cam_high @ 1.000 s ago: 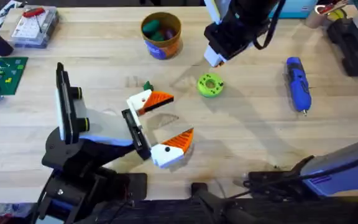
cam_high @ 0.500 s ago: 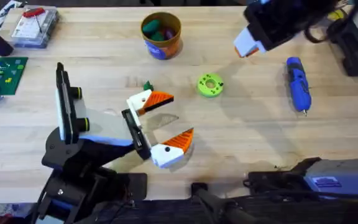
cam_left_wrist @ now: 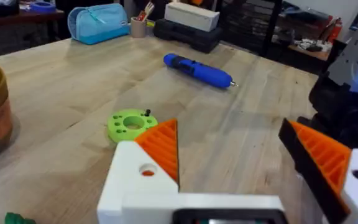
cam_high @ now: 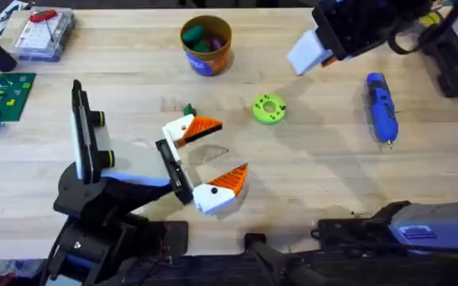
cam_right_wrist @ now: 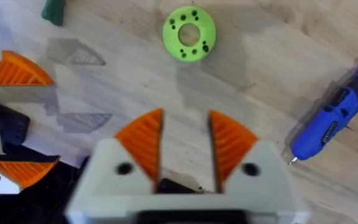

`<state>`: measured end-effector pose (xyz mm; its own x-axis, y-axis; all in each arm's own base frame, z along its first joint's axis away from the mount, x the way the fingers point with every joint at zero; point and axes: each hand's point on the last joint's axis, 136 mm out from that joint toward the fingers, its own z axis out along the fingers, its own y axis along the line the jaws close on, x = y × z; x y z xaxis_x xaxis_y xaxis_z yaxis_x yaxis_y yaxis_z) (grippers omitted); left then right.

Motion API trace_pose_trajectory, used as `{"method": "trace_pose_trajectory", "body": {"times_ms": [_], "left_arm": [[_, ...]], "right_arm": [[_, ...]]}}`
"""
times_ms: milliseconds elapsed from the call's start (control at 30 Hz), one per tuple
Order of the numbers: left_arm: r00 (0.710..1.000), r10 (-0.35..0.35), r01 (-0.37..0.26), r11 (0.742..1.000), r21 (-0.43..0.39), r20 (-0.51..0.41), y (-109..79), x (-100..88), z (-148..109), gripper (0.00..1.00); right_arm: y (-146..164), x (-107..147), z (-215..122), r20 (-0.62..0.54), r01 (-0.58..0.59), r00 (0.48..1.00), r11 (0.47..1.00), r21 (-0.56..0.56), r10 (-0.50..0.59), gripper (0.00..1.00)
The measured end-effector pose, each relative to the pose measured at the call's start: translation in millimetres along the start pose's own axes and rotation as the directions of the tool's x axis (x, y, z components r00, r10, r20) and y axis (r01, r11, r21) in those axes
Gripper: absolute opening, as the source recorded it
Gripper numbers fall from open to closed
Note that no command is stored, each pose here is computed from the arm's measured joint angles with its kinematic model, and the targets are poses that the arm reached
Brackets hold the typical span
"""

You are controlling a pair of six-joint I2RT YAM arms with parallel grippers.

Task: Pick up the gripper from the table and insert it into the empty holder that is missing its gripper. Then pick up a screw, insert it into the mounting hole, and use the screwdriver to tighten it. Finally, clean up the table by picking up the vegetable and placing it into the bucket.

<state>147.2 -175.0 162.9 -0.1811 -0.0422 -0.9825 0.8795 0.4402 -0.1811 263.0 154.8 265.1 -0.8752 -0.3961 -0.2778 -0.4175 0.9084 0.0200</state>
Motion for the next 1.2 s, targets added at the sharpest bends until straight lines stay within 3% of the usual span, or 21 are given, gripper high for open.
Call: {"method": "trace_pose_trajectory", "body": {"times_ms": [100, 133, 167, 333, 567, 767, 967, 1200], "left_arm": [[1.000, 0.000, 0.000, 1.000, 0.000, 0.000, 0.0, 0.0, 0, 0.986], [1.000, 0.000, 0.000, 1.000, 0.000, 0.000, 0.0, 0.0, 0, 0.986], [1.000, 0.000, 0.000, 1.000, 0.000, 0.000, 0.0, 0.0, 0, 0.986], [1.000, 0.000, 0.000, 1.000, 0.000, 0.000, 0.0, 0.0, 0, 0.986], [1.000, 0.000, 0.000, 1.000, 0.000, 0.000, 0.0, 0.0, 0, 0.986], [1.000, 0.000, 0.000, 1.000, 0.000, 0.000, 0.0, 0.0, 0, 0.986], [1.000, 0.000, 0.000, 1.000, 0.000, 0.000, 0.0, 0.0, 0, 0.986], [1.000, 0.000, 0.000, 1.000, 0.000, 0.000, -0.1, 0.0, 0, 0.987]], "right_arm": [[0, -3, 0, 0.014, -0.012, 1.000, 1.000, -0.002, 0.013, 0.875], [1, -5, 0, 0.020, -0.016, 1.000, 1.000, -0.002, 0.016, 0.963], [1, -6, 0, 0.027, -0.020, 0.999, 1.000, -0.003, 0.020, 0.986], [-10, 4, 3, 0.042, -0.074, 0.997, 0.996, 0.046, 0.072, 0.991], [-21, 36, 7, 0.171, -0.151, 0.975, 0.987, 0.056, 0.139, 0.991], [-25, 72, 31, 0.137, -0.200, 0.972, 0.978, 0.062, 0.190, 0.991], [-23, 80, 63, 0.104, -0.212, 0.973, 0.976, 0.054, 0.206, 0.991], [-21, 69, 65, 0.148, -0.214, 0.967, 0.976, 0.037, 0.207, 0.991]]}}
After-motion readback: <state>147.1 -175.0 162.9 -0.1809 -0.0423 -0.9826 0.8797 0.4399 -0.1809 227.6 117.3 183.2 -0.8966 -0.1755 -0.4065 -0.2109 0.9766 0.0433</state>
